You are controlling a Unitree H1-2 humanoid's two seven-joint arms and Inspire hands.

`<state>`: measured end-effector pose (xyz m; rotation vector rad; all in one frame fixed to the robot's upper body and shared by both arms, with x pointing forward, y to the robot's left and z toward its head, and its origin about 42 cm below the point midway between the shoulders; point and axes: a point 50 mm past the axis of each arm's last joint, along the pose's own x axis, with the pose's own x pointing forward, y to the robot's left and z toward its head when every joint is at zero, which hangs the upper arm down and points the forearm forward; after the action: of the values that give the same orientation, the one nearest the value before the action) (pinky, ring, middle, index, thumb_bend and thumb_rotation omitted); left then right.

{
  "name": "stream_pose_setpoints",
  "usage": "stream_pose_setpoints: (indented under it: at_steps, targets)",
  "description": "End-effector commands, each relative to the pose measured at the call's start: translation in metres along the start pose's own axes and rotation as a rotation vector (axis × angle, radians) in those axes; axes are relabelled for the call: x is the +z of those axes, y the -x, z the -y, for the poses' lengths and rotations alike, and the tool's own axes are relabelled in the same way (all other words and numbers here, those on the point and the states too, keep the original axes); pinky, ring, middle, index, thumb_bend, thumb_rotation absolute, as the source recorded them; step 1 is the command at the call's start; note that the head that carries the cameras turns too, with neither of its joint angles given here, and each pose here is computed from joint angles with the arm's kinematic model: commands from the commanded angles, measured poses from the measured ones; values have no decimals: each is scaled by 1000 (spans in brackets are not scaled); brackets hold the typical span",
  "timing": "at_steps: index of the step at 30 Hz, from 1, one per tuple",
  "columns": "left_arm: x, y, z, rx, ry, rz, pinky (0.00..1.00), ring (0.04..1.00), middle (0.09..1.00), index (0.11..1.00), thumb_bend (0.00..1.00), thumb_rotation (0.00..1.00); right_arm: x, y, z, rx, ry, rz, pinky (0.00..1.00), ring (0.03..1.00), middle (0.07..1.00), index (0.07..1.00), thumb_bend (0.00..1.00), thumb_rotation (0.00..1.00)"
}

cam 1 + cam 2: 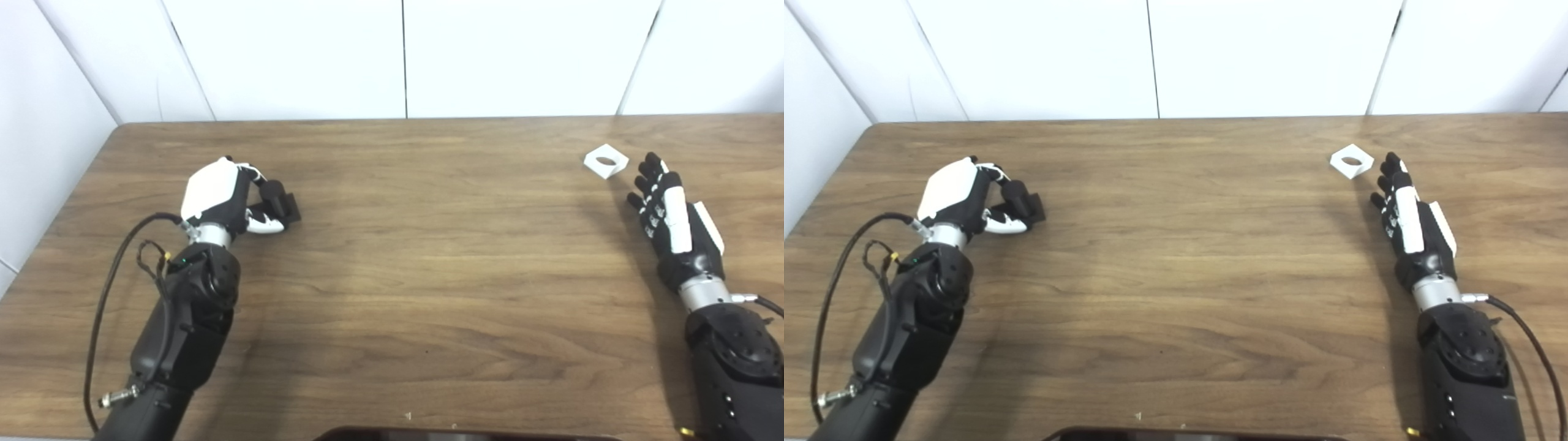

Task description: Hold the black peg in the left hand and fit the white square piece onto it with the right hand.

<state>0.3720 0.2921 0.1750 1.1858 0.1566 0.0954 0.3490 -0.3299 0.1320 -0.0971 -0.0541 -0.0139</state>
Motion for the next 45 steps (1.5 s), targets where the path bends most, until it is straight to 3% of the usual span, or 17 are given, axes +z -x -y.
stream_pose_setpoints:
  at_steps: [1, 23, 45]
  targets:
    - [9, 1, -13, 41, -19, 30, 1000, 1000, 871, 487, 524, 65, -6, 3, -3, -1, -2, -16, 1000, 1000, 1000, 1000, 625, 1000]
    - [58, 63, 20, -27, -7, 259, 1000, 1000, 881, 489, 523, 69, -9, 6, -12, -2, -19, -34, 1000, 1000, 1000, 1000, 691, 1000]
    - [117, 112, 55, -91, 6, 456, 1000, 1000, 892, 491, 524, 71, -8, 11, -19, 5, -32, -50, 1000, 1000, 1000, 1000, 653, 1000]
